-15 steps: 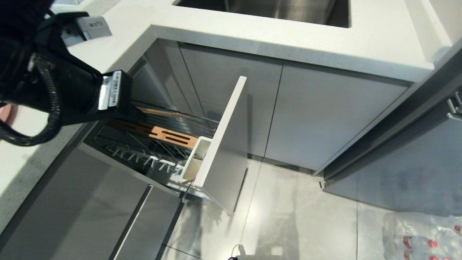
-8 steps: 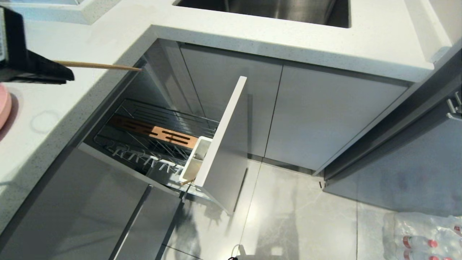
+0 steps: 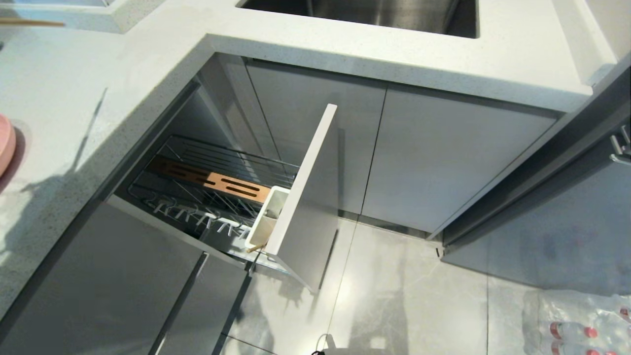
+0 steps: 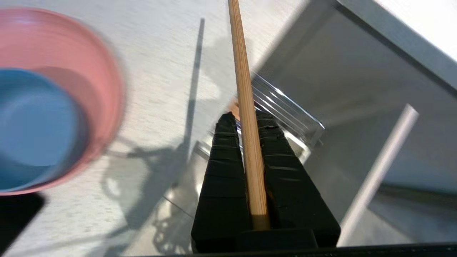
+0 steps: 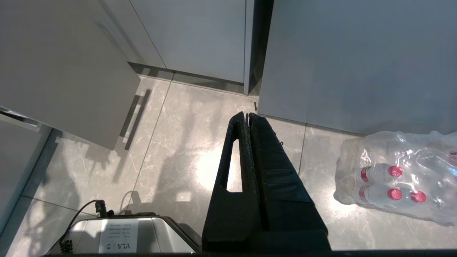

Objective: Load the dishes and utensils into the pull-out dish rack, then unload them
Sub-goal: Take the chopsticks out of the cupboard

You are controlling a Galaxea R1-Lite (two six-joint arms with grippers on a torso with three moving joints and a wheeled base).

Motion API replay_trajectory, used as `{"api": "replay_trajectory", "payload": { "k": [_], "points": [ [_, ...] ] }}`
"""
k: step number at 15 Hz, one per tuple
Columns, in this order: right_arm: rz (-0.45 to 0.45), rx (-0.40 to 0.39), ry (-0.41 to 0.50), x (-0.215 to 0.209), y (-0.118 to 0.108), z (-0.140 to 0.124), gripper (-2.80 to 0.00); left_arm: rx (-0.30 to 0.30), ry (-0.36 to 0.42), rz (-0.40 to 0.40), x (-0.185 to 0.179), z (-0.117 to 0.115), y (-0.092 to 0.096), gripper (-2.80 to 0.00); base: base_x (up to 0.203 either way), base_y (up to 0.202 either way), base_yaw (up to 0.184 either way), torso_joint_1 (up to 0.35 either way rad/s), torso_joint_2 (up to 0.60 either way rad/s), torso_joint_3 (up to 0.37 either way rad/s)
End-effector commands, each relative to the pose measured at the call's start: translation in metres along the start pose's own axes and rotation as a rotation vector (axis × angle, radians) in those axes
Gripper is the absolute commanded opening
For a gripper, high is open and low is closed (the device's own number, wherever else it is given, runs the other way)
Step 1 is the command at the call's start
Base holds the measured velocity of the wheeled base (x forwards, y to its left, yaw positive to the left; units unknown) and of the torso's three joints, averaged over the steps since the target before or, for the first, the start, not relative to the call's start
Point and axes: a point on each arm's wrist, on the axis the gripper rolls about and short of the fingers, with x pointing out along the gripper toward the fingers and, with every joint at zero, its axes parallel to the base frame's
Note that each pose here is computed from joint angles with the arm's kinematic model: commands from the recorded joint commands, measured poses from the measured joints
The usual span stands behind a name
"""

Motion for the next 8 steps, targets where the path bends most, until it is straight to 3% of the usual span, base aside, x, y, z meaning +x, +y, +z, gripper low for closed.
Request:
{"api": "replay_trajectory", "payload": {
  "k": [1, 4, 8],
  "points": [
    [-0.001, 0.000, 0.001, 0.000, 0.000, 0.000, -2.80, -0.022, -0.034, 0.084, 0.001, 0.003, 0.007, -2.80, 0.000, 0.000, 0.000, 0.000, 0.00, 0.000],
    [-0.001, 0.000, 0.002, 0.000, 0.000, 0.000, -2.80, -0.056, -0.102, 0.242, 0.018, 0.011, 0.011, -2.80, 0.000, 0.000, 0.000, 0.000, 0.00, 0.000],
    [-0.001, 0.000, 0.001, 0.000, 0.000, 0.000, -2.80, -0.074, -0.142, 0.421, 0.075, 0.016, 0.011, -2.80, 0.000, 0.000, 0.000, 0.000, 0.00, 0.000]
  ]
}}
